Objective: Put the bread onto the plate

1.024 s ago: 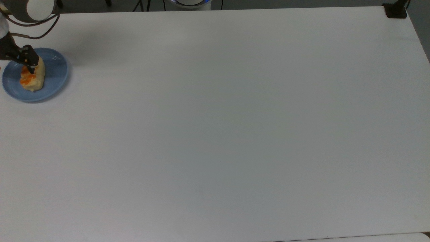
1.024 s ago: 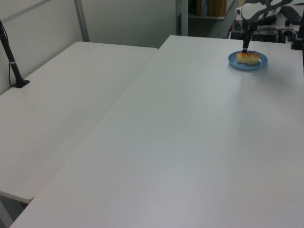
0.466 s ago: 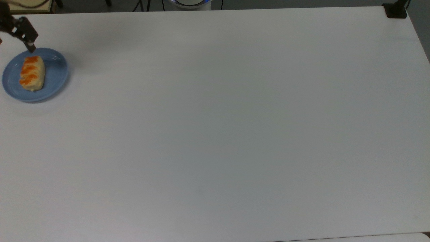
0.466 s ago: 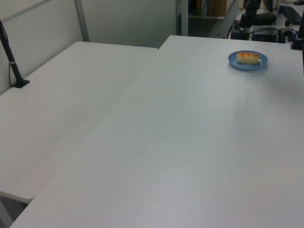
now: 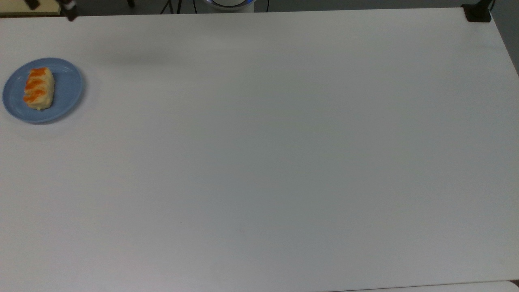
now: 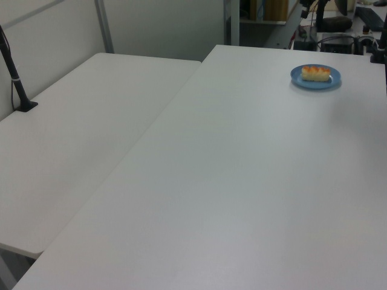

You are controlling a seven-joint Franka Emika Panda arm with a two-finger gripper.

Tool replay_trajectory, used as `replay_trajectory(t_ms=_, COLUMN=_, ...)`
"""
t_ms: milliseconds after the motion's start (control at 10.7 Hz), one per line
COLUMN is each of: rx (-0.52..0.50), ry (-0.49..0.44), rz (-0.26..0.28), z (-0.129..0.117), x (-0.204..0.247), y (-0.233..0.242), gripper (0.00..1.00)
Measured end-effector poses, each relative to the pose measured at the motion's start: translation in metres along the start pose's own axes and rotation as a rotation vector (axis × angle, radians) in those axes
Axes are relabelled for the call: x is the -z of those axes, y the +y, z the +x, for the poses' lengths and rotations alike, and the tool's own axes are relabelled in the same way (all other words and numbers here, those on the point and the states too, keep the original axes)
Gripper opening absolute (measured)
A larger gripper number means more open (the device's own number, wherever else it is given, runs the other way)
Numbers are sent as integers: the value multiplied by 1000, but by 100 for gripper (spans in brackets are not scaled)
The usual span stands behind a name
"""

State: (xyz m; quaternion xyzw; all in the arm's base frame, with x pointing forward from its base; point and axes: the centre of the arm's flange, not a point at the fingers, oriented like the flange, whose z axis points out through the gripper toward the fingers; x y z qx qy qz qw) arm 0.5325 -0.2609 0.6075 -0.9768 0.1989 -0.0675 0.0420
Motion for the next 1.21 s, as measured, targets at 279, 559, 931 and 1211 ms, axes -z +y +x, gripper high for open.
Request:
replay_trajectory(t_ms=279, rx=27, ry=0, rz=12, z=-9, x=6, y=-92, gripper=100)
replay_trajectory(t_ms=559, rx=148, ry=-39, rz=-5, z=-34, x=25, y=-125, gripper=100)
replay_trajectory(t_ms=931, rx=278, ry=-61, rz=-57, z=-49, x=28, y=-165, gripper=100)
replay_trajectory(t_ms=1211, rx=279, ry=-75, rz=-69, z=-54, x=19, y=-187, gripper=100)
